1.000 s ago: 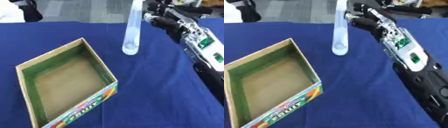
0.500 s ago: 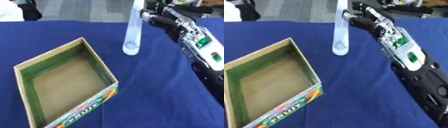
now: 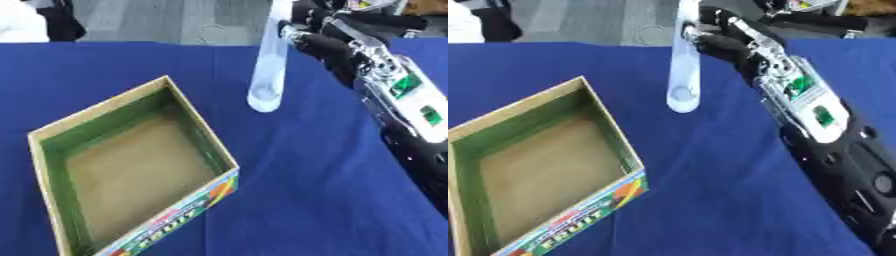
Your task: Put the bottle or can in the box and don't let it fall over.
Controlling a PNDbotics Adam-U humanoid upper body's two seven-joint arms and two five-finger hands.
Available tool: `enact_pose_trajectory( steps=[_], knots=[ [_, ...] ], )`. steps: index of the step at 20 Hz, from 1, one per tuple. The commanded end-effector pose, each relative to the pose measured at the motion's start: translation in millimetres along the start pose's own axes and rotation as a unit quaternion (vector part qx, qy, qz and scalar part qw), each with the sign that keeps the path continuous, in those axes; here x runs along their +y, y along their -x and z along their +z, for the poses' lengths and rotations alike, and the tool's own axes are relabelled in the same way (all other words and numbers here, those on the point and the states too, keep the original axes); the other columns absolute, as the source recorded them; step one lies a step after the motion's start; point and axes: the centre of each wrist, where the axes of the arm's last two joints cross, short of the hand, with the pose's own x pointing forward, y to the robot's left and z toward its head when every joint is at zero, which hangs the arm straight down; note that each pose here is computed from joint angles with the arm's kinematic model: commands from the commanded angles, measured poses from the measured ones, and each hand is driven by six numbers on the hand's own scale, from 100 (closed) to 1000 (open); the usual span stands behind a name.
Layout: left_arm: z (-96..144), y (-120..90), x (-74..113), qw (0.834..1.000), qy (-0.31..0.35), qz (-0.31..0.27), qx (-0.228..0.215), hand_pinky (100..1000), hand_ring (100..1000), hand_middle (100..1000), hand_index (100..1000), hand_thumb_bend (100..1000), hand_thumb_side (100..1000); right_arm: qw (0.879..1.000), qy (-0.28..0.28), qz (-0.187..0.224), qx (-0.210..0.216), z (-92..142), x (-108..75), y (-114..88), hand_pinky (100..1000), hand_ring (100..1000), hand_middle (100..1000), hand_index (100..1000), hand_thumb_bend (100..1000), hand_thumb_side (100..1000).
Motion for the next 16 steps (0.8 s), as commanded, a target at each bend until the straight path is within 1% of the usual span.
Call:
enact_pose_trajectory(
  steps=[1, 8, 16],
  knots=[
    [-3.6, -8.6, -0.1, 1.000, 0.005, 0.000, -0.017, 1000, 1000, 1000, 820, 100, 603, 1.000, 0.007, 0.007, -0.020, 1.3, -10.7, -13.6, 1000, 1000, 1000, 1000, 100, 401],
    [-4.5, -9.2, -1.9, 1.000, 0.009, 0.002, -0.019, 1000, 1000, 1000, 820, 100, 603, 1.000, 0.005, 0.004, -0.026, 3.1, -13.3, -16.1, 1000, 1000, 1000, 1000, 100, 414],
    [-6.0, -10.4, -3.9, 1.000, 0.013, 0.006, -0.021, 1000, 1000, 1000, 821, 100, 604, 1.000, 0.003, 0.004, -0.027, 6.1, -16.4, -18.6, 1000, 1000, 1000, 1000, 100, 405]
  ],
)
